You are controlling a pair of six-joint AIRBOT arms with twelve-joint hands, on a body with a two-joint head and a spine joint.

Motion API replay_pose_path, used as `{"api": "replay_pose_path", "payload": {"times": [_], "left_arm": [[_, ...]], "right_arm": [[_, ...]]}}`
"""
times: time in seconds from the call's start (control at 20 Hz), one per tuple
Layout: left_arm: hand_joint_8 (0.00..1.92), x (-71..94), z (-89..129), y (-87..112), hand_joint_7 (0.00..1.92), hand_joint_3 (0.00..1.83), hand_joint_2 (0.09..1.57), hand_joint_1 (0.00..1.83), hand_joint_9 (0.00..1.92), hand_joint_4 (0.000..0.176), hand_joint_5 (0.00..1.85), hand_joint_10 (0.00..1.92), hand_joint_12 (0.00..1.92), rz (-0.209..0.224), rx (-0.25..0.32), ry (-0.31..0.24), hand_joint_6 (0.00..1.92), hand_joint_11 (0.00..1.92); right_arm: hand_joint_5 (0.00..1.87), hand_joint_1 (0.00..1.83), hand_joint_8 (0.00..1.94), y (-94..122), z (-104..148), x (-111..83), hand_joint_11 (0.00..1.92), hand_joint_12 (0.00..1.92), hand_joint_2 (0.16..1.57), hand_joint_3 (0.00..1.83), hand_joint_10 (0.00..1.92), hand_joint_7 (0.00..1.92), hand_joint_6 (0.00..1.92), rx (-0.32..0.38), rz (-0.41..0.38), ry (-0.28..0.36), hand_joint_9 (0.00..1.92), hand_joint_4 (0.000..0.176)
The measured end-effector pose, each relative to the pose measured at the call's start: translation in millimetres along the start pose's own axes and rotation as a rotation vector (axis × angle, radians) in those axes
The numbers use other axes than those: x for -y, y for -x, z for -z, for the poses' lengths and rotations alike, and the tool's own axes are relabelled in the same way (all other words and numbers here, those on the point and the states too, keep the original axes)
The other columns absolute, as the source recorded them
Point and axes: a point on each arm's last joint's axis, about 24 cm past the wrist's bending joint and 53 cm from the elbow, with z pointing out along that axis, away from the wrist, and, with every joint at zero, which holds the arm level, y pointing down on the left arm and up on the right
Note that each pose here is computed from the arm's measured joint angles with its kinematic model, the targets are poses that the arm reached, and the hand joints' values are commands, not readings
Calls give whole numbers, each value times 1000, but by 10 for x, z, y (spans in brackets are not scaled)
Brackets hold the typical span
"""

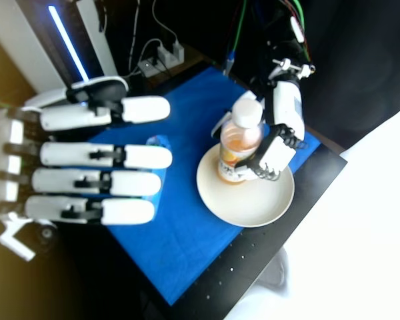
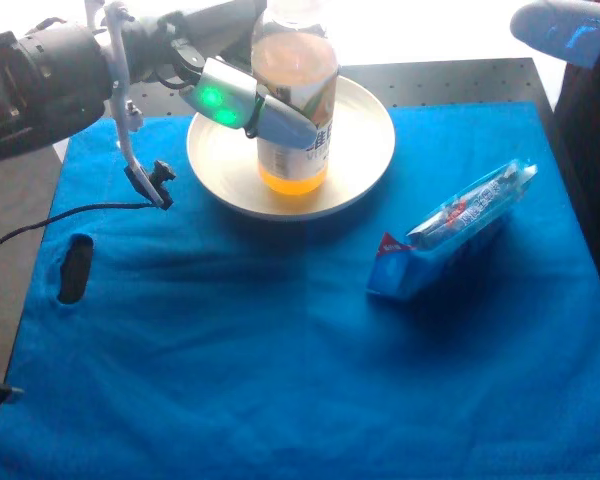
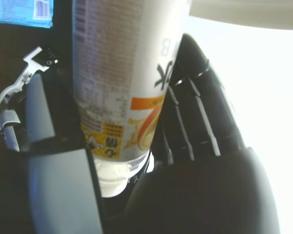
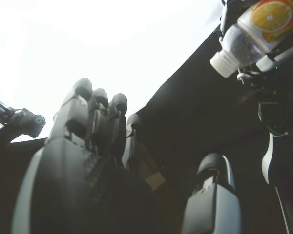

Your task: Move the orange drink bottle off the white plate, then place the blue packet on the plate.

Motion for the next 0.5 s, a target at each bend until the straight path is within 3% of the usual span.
{"api": "replay_pose_path", "payload": {"times": [0.05, 0.1, 0.15, 0.2, 0.25, 0.3, 0.35, 0.4, 0.45, 0.5], "left_arm": [[1002, 25, 21, 35, 1040, 1, 1106, 1234, 1159, 0, 955, 448, 1199, 30, 15, -19, 917, 879], [1051, 42, 40, 63, 994, 1, 1112, 1226, 1126, 0, 975, 459, 1278, 31, 19, -26, 914, 822], [970, 73, 82, 120, 951, 15, 1098, 1336, 1023, 0, 970, 1013, 1266, 32, 26, -37, 922, 812], [952, 96, 119, 180, 932, 4, 1105, 1357, 989, 0, 970, 1145, 1243, 37, 37, -44, 944, 818], [955, 128, 188, 273, 1039, 0, 1101, 1261, 1023, 0, 962, 875, 1246, 42, 54, -52, 917, 863], [993, 172, 252, 336, 1054, 2, 1101, 1248, 1061, 0, 957, 766, 1266, 49, 64, -65, 892, 873], [1056, 213, 305, 370, 1016, 0, 1107, 1237, 1016, 0, 977, 745, 1347, 51, 67, -75, 863, 800], [1124, 275, 369, 387, 945, 5, 1135, 1211, 913, 7, 923, 683, 1324, 52, 64, -92, 994, 701], [1161, 342, 417, 365, 903, 0, 1138, 1207, 876, 20, 964, 644, 1273, 53, 53, -110, 957, 642], [1178, 411, 459, 330, 873, 0, 1123, 1221, 822, 0, 1055, 559, 1207, 52, 39, -128, 834, 523]], "right_arm": [[293, 460, 0, 3, 0, 2, 133, 199, 852, 0, 2, 343, 0, 1, 0, -1, 213, 116], [290, 470, 0, 1, 0, 0, 131, 197, 854, 0, 2, 336, 0, 0, 0, 0, 215, 119], [287, 475, 0, 2, 0, 2, 130, 196, 861, 0, 3, 332, 0, 1, -1, -1, 217, 114], [281, 464, 0, 3, 0, 0, 134, 198, 865, 1, 3, 331, 0, 1, -1, 0, 218, 109], [285, 472, 3, 2, 0, 1, 143, 202, 873, 4, 7, 339, 2, 1, 0, 0, 229, 115], [288, 476, 10, 3, 0, 0, 148, 204, 880, 5, 8, 361, 3, 1, -1, 0, 234, 120], [288, 485, 16, 1, 0, 2, 143, 203, 886, 6, 7, 381, 2, 1, -1, -1, 236, 122], [286, 497, 15, 1, 0, 1, 143, 203, 885, 4, 6, 387, 1, 1, -1, 0, 235, 134], [280, 492, 12, 0, 0, 1, 146, 205, 891, 6, 5, 386, 0, 1, -1, 0, 236, 140], [264, 487, 10, -6, -1, 2, 142, 205, 886, 2, 4, 386, 0, 0, -2, 0, 234, 146]]}}
